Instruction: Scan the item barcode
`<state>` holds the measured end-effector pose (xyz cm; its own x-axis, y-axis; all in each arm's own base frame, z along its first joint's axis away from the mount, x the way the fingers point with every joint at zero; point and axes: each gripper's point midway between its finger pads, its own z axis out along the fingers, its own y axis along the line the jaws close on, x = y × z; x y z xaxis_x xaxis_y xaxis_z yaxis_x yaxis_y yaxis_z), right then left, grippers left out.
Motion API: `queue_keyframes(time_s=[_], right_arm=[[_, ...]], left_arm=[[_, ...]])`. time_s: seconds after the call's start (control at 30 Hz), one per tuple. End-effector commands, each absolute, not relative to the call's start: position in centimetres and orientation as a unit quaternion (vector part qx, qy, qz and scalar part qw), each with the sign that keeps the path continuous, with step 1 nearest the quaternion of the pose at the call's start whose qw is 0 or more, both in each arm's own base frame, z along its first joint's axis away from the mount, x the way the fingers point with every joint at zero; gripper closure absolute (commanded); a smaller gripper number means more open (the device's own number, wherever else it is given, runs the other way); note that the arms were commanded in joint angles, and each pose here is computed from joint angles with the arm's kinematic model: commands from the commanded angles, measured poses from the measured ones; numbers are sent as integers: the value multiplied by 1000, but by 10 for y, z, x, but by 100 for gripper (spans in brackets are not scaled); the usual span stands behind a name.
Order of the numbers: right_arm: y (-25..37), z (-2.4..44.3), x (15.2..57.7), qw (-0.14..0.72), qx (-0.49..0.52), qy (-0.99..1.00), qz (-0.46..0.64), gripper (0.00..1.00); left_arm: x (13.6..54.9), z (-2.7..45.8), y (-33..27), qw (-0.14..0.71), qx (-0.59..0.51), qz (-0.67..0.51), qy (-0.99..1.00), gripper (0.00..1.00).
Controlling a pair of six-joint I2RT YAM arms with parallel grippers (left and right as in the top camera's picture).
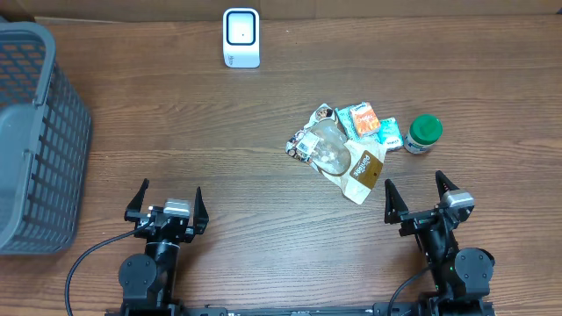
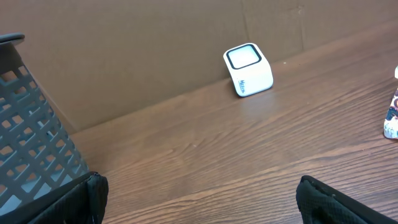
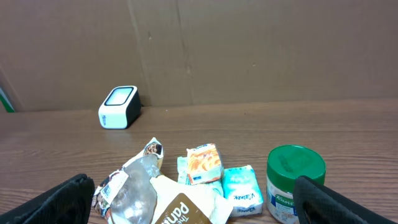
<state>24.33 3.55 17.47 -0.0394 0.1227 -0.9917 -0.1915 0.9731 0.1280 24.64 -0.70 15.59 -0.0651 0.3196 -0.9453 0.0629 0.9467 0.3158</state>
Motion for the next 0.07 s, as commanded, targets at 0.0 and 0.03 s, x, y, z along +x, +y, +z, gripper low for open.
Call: queue_keyframes(time_s=[0.0, 0.03], right_arm=[[35, 173, 243, 695, -24, 710, 113, 0], [35, 173, 243, 695, -24, 710, 113, 0]], left_arm=[[246, 157, -7, 673, 139, 101, 719, 0], [246, 157, -7, 673, 139, 102, 720, 0]])
